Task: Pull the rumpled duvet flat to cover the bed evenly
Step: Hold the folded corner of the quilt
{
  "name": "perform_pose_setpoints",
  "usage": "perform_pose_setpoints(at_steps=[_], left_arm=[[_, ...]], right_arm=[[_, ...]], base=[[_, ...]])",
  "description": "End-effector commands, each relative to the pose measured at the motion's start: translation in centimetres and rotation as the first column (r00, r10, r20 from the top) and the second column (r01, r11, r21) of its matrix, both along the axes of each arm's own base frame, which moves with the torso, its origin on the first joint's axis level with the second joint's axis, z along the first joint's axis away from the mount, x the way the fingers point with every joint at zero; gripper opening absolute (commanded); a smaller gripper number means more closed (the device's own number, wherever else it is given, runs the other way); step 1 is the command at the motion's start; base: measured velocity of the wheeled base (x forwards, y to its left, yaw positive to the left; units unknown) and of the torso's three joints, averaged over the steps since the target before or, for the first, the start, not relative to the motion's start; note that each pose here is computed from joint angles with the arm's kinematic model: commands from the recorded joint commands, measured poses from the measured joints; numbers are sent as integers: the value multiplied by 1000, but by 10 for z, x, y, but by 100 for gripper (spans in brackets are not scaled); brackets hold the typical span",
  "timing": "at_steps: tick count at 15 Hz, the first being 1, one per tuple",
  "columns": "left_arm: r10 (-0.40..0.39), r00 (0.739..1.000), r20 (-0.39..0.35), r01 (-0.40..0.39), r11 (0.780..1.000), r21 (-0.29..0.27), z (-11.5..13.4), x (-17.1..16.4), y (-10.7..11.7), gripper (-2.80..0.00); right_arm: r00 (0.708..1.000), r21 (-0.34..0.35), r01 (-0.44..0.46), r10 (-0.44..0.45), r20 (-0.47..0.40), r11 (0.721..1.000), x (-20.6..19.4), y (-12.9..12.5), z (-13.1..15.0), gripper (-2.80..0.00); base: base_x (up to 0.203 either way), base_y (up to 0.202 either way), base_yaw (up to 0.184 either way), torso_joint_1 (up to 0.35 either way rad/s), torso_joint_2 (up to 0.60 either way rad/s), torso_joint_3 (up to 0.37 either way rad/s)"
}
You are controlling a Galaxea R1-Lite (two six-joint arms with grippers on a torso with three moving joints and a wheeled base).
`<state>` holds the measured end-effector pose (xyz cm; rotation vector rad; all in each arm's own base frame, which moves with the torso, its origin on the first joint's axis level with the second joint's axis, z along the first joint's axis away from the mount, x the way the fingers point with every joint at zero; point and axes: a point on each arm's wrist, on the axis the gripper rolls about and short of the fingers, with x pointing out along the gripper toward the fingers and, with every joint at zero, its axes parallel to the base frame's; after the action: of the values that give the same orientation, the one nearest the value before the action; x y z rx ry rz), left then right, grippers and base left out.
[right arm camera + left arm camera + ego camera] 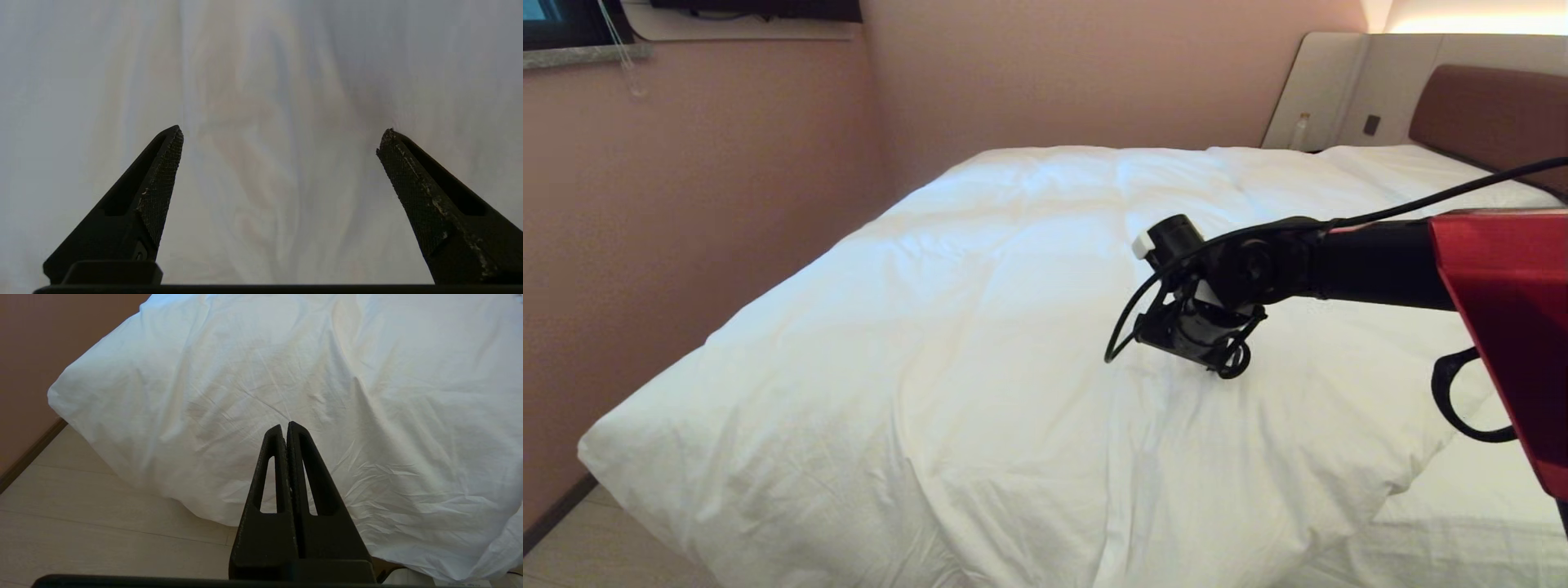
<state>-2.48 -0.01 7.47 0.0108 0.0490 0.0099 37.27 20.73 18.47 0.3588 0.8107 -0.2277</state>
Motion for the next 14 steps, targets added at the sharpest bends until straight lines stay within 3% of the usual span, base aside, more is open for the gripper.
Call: perform_pose_setpoints(at_steps=[1,4,7,14], left_arm=[[1,1000,0,-1,1000,0,0,0,0,-280],[2,1000,0,-2,1000,0,0,0,0,-280],[1,1000,0,-1,1000,0,0,0,0,-280],[1,1000,0,-1,1000,0,0,0,0,-280]], right_arm=[[1000,-7,-3,3,8,1000,-12,0,14,0],[999,-133,38,-37,7,990,-15,9,1,0],[999,-166,37,-38,-2,985,-10,19,-17,0],[995,-101,45,-35,96,994,14,36,-41,0]], base=[[0,0,0,0,0,0],[0,0,0,0,0,0],[0,0,0,0,0,0],[0,0,0,0,0,0]])
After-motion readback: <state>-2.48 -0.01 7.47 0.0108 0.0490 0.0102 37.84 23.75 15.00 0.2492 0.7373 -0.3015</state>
